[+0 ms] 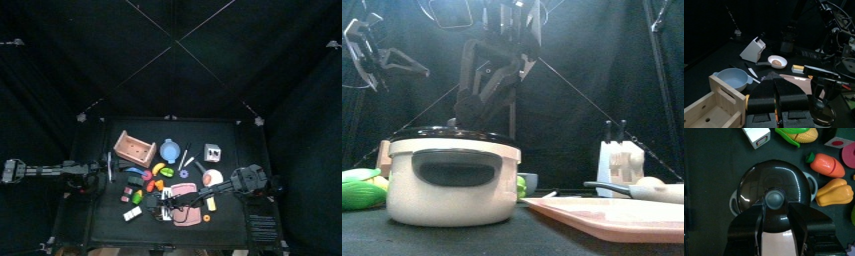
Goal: Place pot lid on pot
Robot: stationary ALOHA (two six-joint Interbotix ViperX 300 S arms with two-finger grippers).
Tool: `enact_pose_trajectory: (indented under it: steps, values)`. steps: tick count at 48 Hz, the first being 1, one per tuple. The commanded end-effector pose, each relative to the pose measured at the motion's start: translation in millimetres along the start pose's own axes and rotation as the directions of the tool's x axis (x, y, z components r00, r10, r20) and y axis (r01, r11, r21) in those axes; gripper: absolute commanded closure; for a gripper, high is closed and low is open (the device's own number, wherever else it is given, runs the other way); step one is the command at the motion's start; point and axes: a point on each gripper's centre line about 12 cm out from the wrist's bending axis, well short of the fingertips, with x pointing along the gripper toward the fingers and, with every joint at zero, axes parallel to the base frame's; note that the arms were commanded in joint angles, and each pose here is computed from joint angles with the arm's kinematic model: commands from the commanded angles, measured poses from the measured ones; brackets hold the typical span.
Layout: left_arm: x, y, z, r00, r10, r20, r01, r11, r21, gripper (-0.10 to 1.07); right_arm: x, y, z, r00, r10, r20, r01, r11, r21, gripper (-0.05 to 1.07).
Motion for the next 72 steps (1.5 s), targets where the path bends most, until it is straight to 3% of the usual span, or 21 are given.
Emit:
enact_pose_trajectory:
  steps: [1,28,46,57,72]
  values:
    - [1.4,-0.5,5.9,1.0,0.0,0.022,0.0,1.0,0.001,1.0,-15.5,1.4,14.4,0.999,0.012,0.052,-0.013,1.0,0.004,0.45]
    - [1.8,-0.6,6.2,1.0,0.0,0.022,0.0,1.0,0.001,1.0,-10.8,-2.3,12.2,0.999,-0.003,0.044,0.004,1.0,-0.004,0.4]
    - [1.4,-0.8,5.6,1.0,-0.002,0.02,0.002,1.0,0.001,1.0,-19.4,-0.8,17.5,0.998,-0.003,0.07,0.005,1.0,-0.017,0.04]
    - [1.6,-0.7,5.3,1.0,-0.001,0.018,0.001,1.0,0.0,1.0,-36.1,-3.9,23.7,0.993,-0.02,0.113,0.024,0.999,-0.032,0.04]
    - [1.9,0.8,7.0,1.0,0.007,0.024,-0.007,1.0,0.002,1.0,-58.7,-11.5,20.9,0.981,0.011,0.195,-0.008,1.0,-0.018,0.04]
